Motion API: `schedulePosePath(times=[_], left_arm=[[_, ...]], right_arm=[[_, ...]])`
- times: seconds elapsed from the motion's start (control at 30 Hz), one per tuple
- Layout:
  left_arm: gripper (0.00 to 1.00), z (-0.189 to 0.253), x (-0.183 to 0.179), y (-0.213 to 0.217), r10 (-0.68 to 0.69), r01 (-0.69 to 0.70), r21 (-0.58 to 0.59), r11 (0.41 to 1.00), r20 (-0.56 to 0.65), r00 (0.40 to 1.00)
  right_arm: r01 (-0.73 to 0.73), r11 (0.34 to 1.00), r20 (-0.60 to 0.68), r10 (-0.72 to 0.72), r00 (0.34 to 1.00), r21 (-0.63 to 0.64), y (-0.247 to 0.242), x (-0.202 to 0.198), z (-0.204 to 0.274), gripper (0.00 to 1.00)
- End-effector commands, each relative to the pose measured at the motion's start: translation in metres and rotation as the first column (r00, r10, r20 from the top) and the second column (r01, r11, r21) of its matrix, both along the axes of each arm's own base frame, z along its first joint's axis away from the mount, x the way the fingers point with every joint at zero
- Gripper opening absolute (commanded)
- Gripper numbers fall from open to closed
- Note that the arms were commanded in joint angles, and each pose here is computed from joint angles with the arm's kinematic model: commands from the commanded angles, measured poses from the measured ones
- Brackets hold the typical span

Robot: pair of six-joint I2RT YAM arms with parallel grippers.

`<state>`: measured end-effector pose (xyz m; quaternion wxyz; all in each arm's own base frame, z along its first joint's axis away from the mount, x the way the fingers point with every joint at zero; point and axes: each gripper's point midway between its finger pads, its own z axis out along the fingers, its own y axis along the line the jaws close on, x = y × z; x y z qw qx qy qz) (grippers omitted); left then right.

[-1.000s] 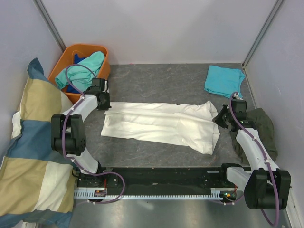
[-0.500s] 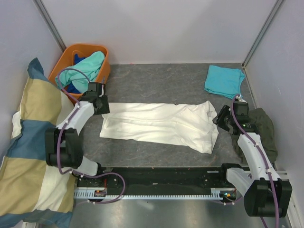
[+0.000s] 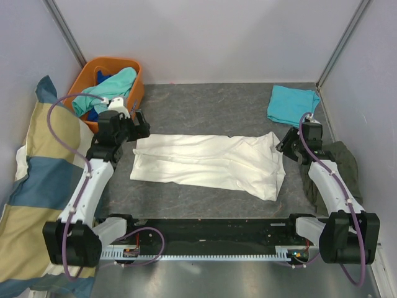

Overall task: Fold and stack the t-shirts
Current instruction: Fold the tshirt

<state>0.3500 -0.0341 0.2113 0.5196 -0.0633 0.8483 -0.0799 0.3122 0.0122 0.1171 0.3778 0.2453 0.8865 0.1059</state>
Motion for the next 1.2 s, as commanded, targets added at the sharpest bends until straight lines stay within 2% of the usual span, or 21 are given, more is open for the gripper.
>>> schedulePosePath(times=[0.0, 0.03, 0.1, 0.13, 0.17, 0.2, 0.23, 0.27, 0.33, 0.4, 0.5, 0.53, 0.57, 0.63, 0.67, 0.7, 0.8, 0.87, 1.17], left_arm=[[1.00, 0.000, 0.037, -0.055, -0.198, 0.200, -0.072, 0.977, 0.032, 0.980], [1.00, -0.010, 0.042, -0.075, -0.258, 0.258, -0.079, 0.963, 0.015, 0.966], [1.00, -0.004, 0.058, -0.102, -0.349, 0.352, -0.058, 0.934, 0.065, 0.935], [1.00, -0.028, 0.062, -0.129, -0.431, 0.431, -0.069, 0.900, 0.008, 0.902], [1.00, -0.014, 0.076, -0.142, -0.463, 0.464, -0.039, 0.885, 0.034, 0.886], [1.00, -0.021, 0.079, -0.154, -0.493, 0.492, -0.038, 0.870, -0.005, 0.870], [1.00, -0.053, 0.083, -0.173, -0.528, 0.526, -0.052, 0.849, -0.090, 0.844], [1.00, -0.034, 0.098, -0.187, -0.553, 0.552, -0.032, 0.833, -0.054, 0.831], [1.00, -0.048, 0.099, -0.213, -0.614, 0.612, -0.054, 0.789, -0.103, 0.782], [1.00, -0.058, 0.108, -0.242, -0.690, 0.684, -0.090, 0.724, -0.103, 0.717], [1.00, -0.069, 0.111, -0.283, -0.821, 0.804, -0.175, 0.568, -0.059, 0.568], [1.00, -0.076, 0.103, -0.295, -0.869, 0.842, -0.223, 0.491, -0.057, 0.491], [1.00, -0.084, 0.115, -0.307, -0.885, 0.857, -0.228, 0.462, -0.050, 0.463], [1.00, -0.103, 0.108, -0.324, -0.921, 0.893, -0.226, 0.389, -0.084, 0.380], [1.00, -0.090, 0.117, -0.335, -0.931, 0.913, -0.183, 0.364, -0.055, 0.360], [1.00, -0.118, 0.112, -0.346, -0.938, 0.919, -0.192, 0.345, -0.098, 0.331], [0.99, -0.134, 0.115, -0.362, -0.944, 0.931, -0.170, 0.324, -0.114, 0.308], [0.96, -0.137, 0.116, -0.370, -0.943, 0.924, -0.192, 0.330, -0.113, 0.314], [0.94, -0.163, 0.082, -0.403, -0.953, 0.949, -0.156, 0.275, -0.176, 0.247]], right_arm=[[0.003, 0.999, 0.122, -0.007, 0.993, 0.033, 0.004, 0.025, 0.036, 0.52], [0.004, 0.999, 0.134, -0.009, 0.991, 0.044, 0.005, 0.024, 0.040, 0.52], [0.008, 0.999, 0.155, -0.016, 0.988, 0.048, 0.005, 0.023, 0.047, 0.52], [0.008, 0.999, 0.177, -0.017, 0.984, 0.049, 0.006, 0.022, 0.055, 0.52], [0.010, 0.999, 0.180, -0.019, 0.983, 0.047, 0.005, 0.020, 0.057, 0.52], [0.010, 0.999, 0.188, -0.018, 0.982, 0.044, 0.005, 0.019, 0.062, 0.53], [0.011, 0.999, 0.197, -0.020, 0.980, 0.043, 0.005, 0.017, 0.066, 0.53], [0.010, 0.999, 0.193, -0.018, 0.981, 0.043, 0.005, 0.015, 0.067, 0.53], [-0.003, 0.999, 0.205, -0.008, 0.979, 0.050, 0.008, 0.012, 0.073, 0.54], [-0.012, 0.999, 0.207, 0.000, 0.978, 0.053, 0.009, 0.008, 0.074, 0.54], [-0.022, 0.998, 0.210, 0.010, 0.978, 0.051, 0.011, 0.004, 0.077, 0.55], [-0.026, 0.998, 0.215, 0.014, 0.977, 0.053, 0.012, 0.003, 0.079, 0.55], [-0.028, 0.998, 0.212, 0.016, 0.977, 0.053, 0.012, 0.002, 0.079, 0.55], [-0.035, 0.998, 0.214, 0.023, 0.977, 0.050, 0.012, 0.001, 0.081, 0.55], [-0.039, 0.998, 0.209, 0.028, 0.977, 0.050, 0.013, -0.001, 0.082, 0.55], [-0.040, 0.998, 0.214, 0.029, 0.976, 0.050, 0.013, -0.001, 0.084, 0.56], [-0.040, 0.998, 0.217, 0.029, 0.976, 0.048, 0.013, -0.003, 0.086, 0.56], [-0.042, 0.998, 0.213, 0.031, 0.977, 0.050, 0.014, -0.005, 0.086, 0.56], [-0.043, 0.998, 0.207, 0.033, 0.978, 0.045, 0.013, -0.007, 0.086, 0.58]])
